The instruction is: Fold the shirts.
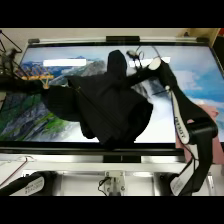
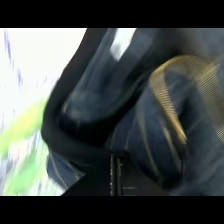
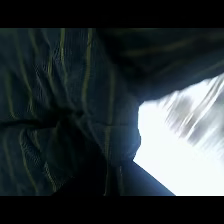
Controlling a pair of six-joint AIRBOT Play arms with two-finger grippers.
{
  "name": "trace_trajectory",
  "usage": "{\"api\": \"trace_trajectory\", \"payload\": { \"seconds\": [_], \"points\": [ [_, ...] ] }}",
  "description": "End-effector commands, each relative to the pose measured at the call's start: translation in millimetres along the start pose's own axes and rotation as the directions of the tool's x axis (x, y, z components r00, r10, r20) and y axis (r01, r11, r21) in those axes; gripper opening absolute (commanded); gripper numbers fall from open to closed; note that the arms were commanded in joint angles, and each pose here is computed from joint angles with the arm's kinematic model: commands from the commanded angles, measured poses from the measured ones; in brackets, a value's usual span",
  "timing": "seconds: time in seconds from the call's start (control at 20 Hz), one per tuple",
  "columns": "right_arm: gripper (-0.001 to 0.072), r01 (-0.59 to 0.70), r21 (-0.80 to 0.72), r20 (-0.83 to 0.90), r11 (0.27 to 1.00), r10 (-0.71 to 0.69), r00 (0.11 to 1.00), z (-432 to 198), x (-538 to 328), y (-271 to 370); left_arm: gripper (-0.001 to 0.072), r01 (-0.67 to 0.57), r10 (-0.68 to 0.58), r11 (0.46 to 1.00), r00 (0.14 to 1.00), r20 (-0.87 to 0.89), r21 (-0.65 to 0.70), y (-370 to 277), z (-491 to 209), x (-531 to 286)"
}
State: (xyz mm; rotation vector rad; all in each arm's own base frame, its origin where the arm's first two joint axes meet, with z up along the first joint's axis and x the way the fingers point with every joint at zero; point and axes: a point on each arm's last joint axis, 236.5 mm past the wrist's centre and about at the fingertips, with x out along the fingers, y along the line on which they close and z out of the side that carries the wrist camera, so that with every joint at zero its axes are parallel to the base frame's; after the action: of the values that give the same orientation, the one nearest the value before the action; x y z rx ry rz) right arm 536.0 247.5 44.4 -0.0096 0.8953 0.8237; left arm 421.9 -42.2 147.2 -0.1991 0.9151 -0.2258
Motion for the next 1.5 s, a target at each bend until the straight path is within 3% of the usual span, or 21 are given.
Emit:
{"api": "trace_trajectory", "payload": {
  "seconds": [0.0, 0.15, 0.2, 0.25, 0.3, 0.35, 0.5, 0.6, 0.65, 0.75, 0.8, 0.9, 0.95, 1.0, 1.1, 1.2, 1.3, 1.45],
  "points": [
    [0.0087, 0.277, -0.084, 0.524, 0.957, -0.194, 0.829, 152, -128, -5, 0.004, 0.153, -0.141, 0.988, 0.836, 0.531, 0.022, -55, 148, -100],
    [0.0089, 0.462, 0.008, 0.863, 0.887, -0.239, 0.444, 236, -314, 42, 0.0038, 0.271, -0.246, 0.951, 0.375, 0.894, 0.148, -109, 238, -296],
    [0.0089, 0.487, 0.008, 0.898, 0.873, -0.221, 0.381, 238, -363, 66, 0.0038, 0.252, -0.275, 0.945, 0.258, 0.926, 0.21, -126, 240, -354],
    [0.0089, 0.501, -0.022, 0.899, 0.865, -0.202, 0.388, 230, -392, 87, 0.0038, 0.206, -0.308, 0.941, 0.194, 0.931, 0.268, -142, 233, -394],
    [0.0088, 0.486, -0.071, 0.866, 0.871, -0.188, 0.464, 211, -403, 106, 0.0039, 0.164, -0.343, 0.934, 0.179, 0.922, 0.316, -158, 221, -416],
    [0.0088, 0.427, -0.085, 0.793, 0.9, -0.198, 0.576, 184, -396, 114, 0.0039, 0.138, -0.372, 0.927, 0.222, 0.902, 0.348, -168, 208, -416],
    [0.0088, 0.329, -0.029, 0.355, 0.944, -0.298, 0.886, 62, -313, 87, 0.0039, 0.161, -0.415, 0.901, 0.584, 0.697, 0.402, -173, 154, -315],
    [0.0089, 0.24, 0.074, 0.059, 0.968, -0.244, 0.968, -36, -244, 70, 0.0038, 0.271, -0.416, 0.887, 0.822, 0.389, 0.374, -164, 92, -205],
    [0.0089, 0.22, 0.142, -0.018, 0.965, -0.22, 0.975, -80, -213, 62, 0.0038, 0.306, -0.409, 0.876, 0.881, 0.238, 0.372, -162, 57, -157],
    [0.0089, 0.247, 0.306, -0.15, 0.919, -0.21, 0.966, -181, -157, 43, 0.0038, 0.319, -0.325, 0.868, 0.944, -0.05, 0.381, -154, -25, -66],
    [0.009, 0.277, 0.379, -0.234, 0.883, -0.198, 0.952, -238, -135, 39, 0.0038, 0.282, -0.222, 0.868, 0.957, -0.189, 0.408, -139, -73, -27],
    [0.0142, 0.318, 0.476, -0.382, 0.82, -0.133, 0.915, -329, -112, 49, 0.0038, 0.226, -0.039, 0.869, 0.919, -0.393, 0.441, -111, -159, 19],
    [0.0394, 0.331, 0.507, -0.429, 0.796, -0.099, 0.898, -355, -108, 57, 0.0037, 0.235, 0.005, 0.856, 0.887, -0.461, 0.461, -107, -193, 28],
    [0.0602, 0.334, 0.516, -0.454, 0.789, -0.079, 0.888, -364, -109, 61, 0.0037, 0.26, 0.027, 0.838, 0.858, -0.513, 0.48, -108, -221, 31],
    [0.0618, 0.299, 0.442, -0.447, 0.846, -0.081, 0.891, -348, -119, 64, 0.0038, 0.306, 0.043, 0.8, 0.829, -0.558, 0.516, -114, -254, 31],
    [0.0618, 0.268, 0.309, -0.324, 0.913, -0.164, 0.932, -283, -138, 55, 0.0038, 0.297, 0.073, 0.78, 0.83, -0.553, 0.55, -117, -264, 27],
    [0.0618, 0.321, 0.202, -0.078, 0.925, -0.312, 0.947, -180, -177, 37, 0.0038, 0.259, 0.096, 0.774, 0.854, -0.512, 0.577, -114, -257, 21],
    [0.0618, 0.379, 0.184, 0.363, 0.907, -0.421, 0.831, -20, -249, 35, 0.0038, 0.147, 0.134, 0.793, 0.905, -0.405, 0.591, -101, -233, 5]
  ]
}}
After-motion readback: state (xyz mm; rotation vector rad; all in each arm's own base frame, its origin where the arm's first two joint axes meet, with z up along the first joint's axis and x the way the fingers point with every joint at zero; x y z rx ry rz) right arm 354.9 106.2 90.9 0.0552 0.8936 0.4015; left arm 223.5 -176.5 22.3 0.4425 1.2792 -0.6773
